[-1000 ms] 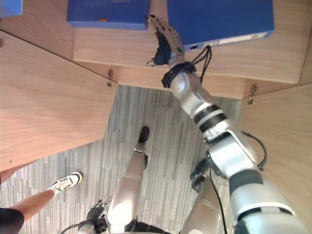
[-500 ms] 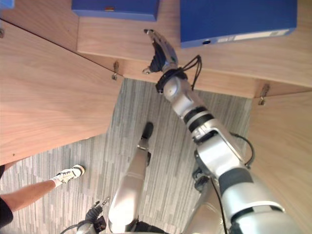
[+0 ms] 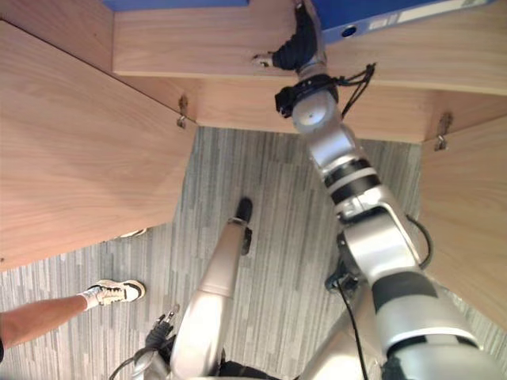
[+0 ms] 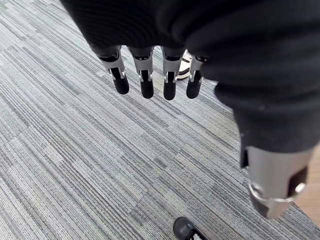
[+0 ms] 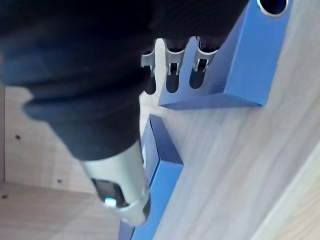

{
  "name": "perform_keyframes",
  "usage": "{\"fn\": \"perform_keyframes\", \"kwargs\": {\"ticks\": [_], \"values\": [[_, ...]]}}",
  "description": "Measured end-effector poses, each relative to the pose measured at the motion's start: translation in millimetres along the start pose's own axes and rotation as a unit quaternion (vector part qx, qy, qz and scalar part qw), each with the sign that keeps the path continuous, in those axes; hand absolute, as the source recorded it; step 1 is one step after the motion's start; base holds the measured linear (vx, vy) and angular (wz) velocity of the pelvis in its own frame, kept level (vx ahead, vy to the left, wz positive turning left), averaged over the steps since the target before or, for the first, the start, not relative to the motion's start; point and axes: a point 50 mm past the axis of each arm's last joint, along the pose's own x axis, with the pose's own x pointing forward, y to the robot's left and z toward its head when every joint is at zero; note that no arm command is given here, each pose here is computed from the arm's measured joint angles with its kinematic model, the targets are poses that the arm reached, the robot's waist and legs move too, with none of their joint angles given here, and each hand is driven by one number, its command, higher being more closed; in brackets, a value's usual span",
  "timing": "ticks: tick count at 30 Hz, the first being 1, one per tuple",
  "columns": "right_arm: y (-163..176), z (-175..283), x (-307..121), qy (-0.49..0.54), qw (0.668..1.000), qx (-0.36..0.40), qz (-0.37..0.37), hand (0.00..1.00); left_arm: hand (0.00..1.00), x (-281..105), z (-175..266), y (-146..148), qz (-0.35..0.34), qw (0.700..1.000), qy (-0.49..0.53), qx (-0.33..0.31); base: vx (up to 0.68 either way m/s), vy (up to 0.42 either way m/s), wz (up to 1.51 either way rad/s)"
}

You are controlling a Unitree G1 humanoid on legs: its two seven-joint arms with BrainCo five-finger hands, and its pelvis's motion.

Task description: Walk over to the cabinet, pick up the folder, carry it to the office cabinet, place the folder inside the office cabinet, then close the office cabinet door

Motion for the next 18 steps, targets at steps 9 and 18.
{"fn": "perform_keyframes", "kwargs": {"ticks": [9,18], "values": [[-44,12,25,0.014,1.000,0.023,-0.001,0.00,0.00,1,7,-2,-0.002,1.000,-0.014,-0.013,0.04,0.023,0.01],[-94,29,40,0.014,0.999,0.001,-0.043,0.00,0.00,1,12,0,0.000,0.999,-0.023,-0.023,0.01,0.003,0.01]]}}
